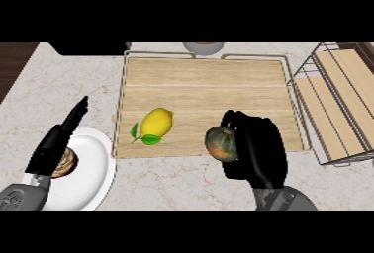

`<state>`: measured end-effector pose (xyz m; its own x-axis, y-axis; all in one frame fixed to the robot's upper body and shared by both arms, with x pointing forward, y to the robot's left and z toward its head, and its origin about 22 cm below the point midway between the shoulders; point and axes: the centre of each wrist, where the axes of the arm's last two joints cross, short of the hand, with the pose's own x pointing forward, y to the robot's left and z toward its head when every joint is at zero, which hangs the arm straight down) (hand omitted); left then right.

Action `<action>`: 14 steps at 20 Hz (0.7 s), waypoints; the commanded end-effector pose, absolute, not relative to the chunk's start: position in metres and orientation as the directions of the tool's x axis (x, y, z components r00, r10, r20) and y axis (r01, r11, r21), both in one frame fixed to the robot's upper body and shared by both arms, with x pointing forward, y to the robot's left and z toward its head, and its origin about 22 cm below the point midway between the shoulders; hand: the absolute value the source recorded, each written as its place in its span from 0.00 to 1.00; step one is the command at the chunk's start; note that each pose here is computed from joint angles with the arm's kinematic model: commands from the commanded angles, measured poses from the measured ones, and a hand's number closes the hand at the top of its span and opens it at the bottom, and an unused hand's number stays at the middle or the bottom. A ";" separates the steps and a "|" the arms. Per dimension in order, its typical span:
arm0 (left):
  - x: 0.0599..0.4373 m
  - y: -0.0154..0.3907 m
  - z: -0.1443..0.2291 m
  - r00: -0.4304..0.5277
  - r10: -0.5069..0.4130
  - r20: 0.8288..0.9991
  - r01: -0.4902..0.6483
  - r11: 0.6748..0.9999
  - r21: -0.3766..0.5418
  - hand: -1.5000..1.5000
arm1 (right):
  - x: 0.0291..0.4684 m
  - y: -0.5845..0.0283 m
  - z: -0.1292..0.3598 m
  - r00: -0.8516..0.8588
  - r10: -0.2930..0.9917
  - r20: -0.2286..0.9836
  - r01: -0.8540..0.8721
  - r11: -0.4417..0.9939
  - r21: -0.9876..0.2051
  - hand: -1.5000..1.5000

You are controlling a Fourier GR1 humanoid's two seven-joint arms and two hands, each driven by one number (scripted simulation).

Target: Pick the lemon from the tray and place it in the tiered shelf

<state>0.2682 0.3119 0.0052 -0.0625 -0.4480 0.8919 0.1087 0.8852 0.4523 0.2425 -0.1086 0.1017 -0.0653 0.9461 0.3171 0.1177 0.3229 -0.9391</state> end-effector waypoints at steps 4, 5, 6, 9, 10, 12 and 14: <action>0.269 0.329 0.007 -0.052 -0.457 0.888 0.095 0.883 0.460 0.50 | 0.213 -0.133 0.194 -0.160 0.913 0.375 0.429 0.407 -0.807 1.00; 0.270 0.330 0.005 -0.044 -0.459 0.888 0.091 0.883 0.461 0.50 | 0.213 -0.131 0.210 -0.143 0.914 0.379 0.456 0.401 -0.795 1.00; 0.265 0.307 0.005 -0.048 -0.437 0.898 0.091 0.893 0.440 0.50 | 0.194 -0.130 0.218 -0.128 0.920 0.370 0.471 0.384 -0.794 1.00; 0.266 0.314 -0.004 -0.032 -0.449 0.893 0.115 0.886 0.450 0.50 | 0.196 -0.143 0.255 -0.073 0.943 0.325 0.509 0.316 -0.801 1.00; 0.254 0.300 -0.007 -0.047 -0.445 0.894 0.119 0.886 0.448 0.50 | 0.198 -0.145 0.265 -0.070 0.929 0.364 0.502 0.348 -0.792 1.00; 0.261 0.306 0.007 -0.046 -0.454 0.890 0.119 0.882 0.456 0.50 | 0.180 -0.138 0.281 -0.032 0.931 0.364 0.490 0.333 -0.806 1.00; 0.269 0.312 -0.002 -0.051 -0.466 0.883 0.094 0.878 0.469 0.50 | 0.189 -0.151 0.301 -0.003 0.911 0.412 0.484 0.362 -0.797 1.00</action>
<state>0.2664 0.3087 0.0018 -0.0515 -0.4551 0.8890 0.1079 0.8824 0.4579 0.1978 -0.1412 0.2695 -0.0773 0.9251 0.3717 0.4814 0.3611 -0.7986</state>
